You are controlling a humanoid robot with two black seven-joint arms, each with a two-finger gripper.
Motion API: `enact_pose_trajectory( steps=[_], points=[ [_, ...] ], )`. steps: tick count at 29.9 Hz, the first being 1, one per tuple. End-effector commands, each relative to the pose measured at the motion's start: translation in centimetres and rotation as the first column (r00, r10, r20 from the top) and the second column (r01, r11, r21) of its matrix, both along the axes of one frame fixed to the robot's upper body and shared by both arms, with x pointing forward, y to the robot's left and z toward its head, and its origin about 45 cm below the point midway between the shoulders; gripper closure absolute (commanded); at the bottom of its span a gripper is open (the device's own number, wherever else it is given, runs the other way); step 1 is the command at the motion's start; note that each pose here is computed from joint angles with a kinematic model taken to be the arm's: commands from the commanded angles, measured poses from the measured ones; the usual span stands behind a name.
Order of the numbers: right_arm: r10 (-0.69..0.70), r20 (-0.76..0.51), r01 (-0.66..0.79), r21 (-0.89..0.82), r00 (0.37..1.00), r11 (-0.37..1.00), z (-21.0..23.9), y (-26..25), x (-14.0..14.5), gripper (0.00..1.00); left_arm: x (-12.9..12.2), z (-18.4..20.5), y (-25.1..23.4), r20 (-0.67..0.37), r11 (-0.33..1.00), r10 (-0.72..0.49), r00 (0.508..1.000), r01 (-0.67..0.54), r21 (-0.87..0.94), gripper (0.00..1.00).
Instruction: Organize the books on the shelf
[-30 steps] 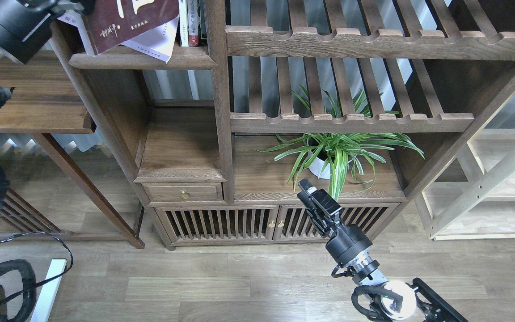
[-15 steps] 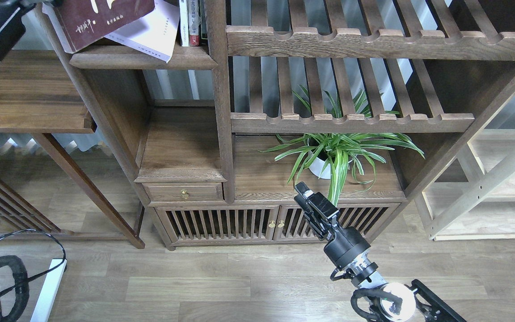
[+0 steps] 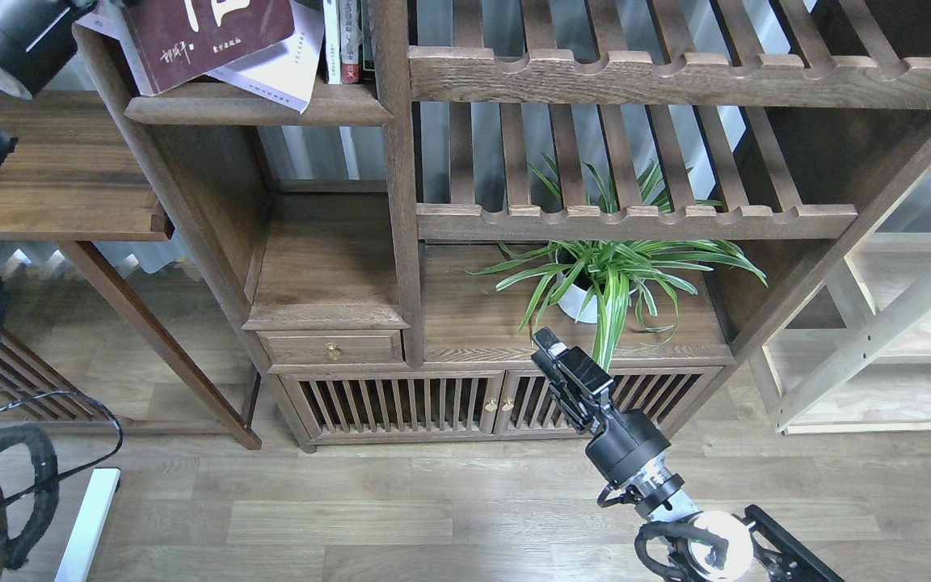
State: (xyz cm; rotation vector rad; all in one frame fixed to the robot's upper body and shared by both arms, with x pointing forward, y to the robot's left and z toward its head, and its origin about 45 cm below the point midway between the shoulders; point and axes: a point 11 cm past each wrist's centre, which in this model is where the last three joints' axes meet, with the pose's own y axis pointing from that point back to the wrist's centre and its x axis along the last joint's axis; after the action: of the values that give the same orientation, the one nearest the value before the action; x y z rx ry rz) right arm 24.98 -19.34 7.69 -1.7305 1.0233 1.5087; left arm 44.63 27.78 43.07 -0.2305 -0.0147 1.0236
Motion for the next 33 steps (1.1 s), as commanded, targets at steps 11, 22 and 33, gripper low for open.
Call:
enact_pose_trajectory(
  steps=[11,22,33],
  points=[
    [-0.004,-0.014,0.004,0.002,1.0,1.0,-0.3,-0.1,-0.6,0.43,1.1,-0.6,-0.1,-0.04,1.0,0.001,0.999,-0.001,-0.011,1.0],
    [-0.003,-0.011,0.003,0.0,1.0,1.0,-0.3,-0.1,-0.5,0.43,1.7,-0.6,-0.3,-0.051,1.0,-0.004,0.999,0.003,-0.028,0.99],
    [0.0,0.001,0.0,-0.009,1.0,1.0,0.1,-0.5,-0.3,0.44,1.4,0.0,0.3,-0.037,0.997,-0.013,0.999,0.01,-0.072,0.93]
  ],
)
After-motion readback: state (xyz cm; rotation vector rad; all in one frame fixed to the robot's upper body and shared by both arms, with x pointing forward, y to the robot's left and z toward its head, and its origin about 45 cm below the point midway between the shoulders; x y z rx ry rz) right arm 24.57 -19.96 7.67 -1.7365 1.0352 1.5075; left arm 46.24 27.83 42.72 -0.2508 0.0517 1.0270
